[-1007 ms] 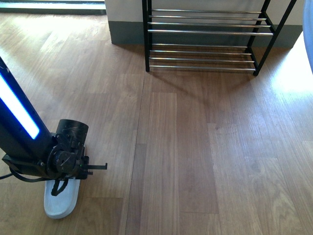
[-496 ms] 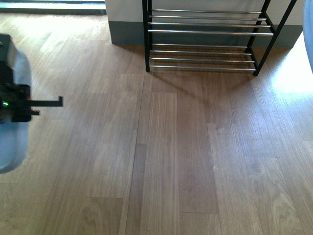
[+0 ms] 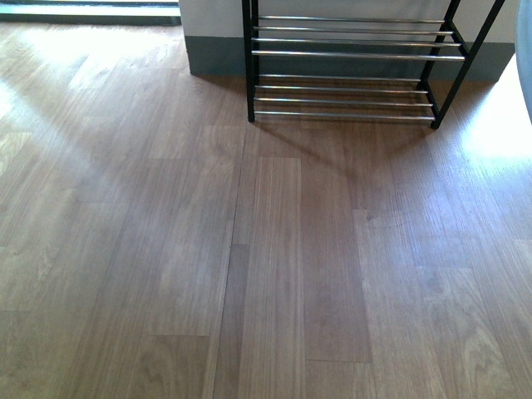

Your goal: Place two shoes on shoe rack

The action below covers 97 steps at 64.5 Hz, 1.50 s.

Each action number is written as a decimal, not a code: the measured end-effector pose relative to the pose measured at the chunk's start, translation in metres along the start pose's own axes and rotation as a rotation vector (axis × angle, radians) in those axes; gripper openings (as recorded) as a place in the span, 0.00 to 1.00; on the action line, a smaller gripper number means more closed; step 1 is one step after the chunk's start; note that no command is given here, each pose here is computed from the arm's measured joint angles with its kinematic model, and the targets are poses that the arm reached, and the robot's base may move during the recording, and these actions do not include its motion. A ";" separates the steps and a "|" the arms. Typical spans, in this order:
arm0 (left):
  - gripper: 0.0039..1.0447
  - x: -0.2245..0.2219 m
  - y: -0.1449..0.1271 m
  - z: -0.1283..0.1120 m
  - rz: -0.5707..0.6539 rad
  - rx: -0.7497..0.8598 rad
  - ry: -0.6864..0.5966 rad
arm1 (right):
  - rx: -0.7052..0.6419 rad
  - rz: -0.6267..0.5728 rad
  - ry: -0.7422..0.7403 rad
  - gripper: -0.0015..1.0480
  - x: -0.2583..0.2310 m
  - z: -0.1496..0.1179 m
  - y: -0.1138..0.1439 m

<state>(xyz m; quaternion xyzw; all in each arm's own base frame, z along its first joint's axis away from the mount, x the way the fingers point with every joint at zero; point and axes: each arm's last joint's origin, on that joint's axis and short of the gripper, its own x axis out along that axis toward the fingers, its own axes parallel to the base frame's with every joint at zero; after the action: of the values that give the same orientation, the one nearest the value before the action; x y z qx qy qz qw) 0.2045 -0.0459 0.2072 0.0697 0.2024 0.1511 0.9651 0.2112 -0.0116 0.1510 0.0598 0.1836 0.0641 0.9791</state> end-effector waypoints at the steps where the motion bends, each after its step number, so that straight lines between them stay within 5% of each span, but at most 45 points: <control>1: 0.02 -0.003 0.001 0.000 0.002 0.000 -0.004 | 0.000 0.000 0.000 0.01 0.000 0.000 0.000; 97: 0.02 -0.021 0.004 0.001 -0.005 -0.008 -0.033 | -0.001 0.007 0.001 0.01 0.000 0.000 0.001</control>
<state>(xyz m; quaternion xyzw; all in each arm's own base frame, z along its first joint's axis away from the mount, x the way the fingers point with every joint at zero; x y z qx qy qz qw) 0.1852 -0.0485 0.2165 0.0679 0.1861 0.1481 0.9689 0.2111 -0.0109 0.1508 0.0600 0.1838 0.0674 0.9788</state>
